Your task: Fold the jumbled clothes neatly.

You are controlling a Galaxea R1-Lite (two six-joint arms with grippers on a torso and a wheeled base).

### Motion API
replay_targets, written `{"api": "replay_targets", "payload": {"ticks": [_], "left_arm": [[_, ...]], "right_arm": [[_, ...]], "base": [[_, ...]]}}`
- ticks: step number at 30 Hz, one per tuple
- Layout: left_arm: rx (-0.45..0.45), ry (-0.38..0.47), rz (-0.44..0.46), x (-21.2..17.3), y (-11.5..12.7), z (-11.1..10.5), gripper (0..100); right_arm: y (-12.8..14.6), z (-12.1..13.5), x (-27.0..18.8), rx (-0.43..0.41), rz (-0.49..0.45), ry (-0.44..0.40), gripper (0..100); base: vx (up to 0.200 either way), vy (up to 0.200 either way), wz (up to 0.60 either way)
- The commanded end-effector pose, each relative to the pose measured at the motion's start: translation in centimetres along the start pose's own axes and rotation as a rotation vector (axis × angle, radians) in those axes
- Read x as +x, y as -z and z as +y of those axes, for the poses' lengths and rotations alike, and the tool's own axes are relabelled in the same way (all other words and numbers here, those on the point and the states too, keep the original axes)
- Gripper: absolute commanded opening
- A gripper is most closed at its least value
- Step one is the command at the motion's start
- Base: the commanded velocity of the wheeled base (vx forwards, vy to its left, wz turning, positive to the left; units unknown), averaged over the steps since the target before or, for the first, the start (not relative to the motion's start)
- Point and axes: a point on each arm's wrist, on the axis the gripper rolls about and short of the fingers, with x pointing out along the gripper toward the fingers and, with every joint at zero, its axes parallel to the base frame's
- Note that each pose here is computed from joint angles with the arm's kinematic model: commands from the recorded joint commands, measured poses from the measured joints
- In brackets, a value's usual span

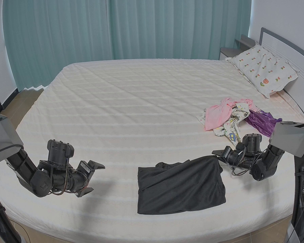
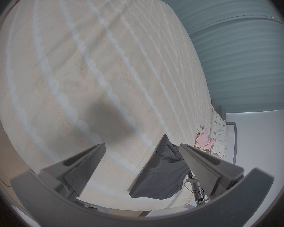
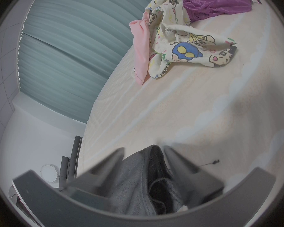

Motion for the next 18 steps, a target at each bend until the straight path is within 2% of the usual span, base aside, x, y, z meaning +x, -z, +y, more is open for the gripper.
{"api": "replay_targets", "payload": {"ticks": [1,5,10,15,18], "left_arm": [[0.0,-0.003,-0.002,0.2,0.0,0.0,100],[0.012,0.005,0.005,0.4,0.3,-0.4,100],[0.024,0.013,0.03,0.4,1.0,-0.6,100],[0.027,0.013,0.042,0.7,1.3,-0.7,100],[0.043,0.014,0.058,0.7,2.0,-0.9,100]], "right_arm": [[-0.9,0.4,-1.3,0.0,-0.023,-0.004,100],[-1.3,1.2,-3.1,-0.009,-0.038,-0.018,100],[-0.3,1.9,-4.6,-0.066,-0.003,-0.005,100],[1.8,3.4,-5.9,-0.115,0.07,-0.007,100],[3.5,2.6,-7.0,-0.151,0.139,0.042,100]], "base": [[0.0,0.0,0.0],[0.0,0.0,0.0],[0.0,0.0,0.0],[0.0,0.0,0.0],[-0.2,0.0,0.0]]}}
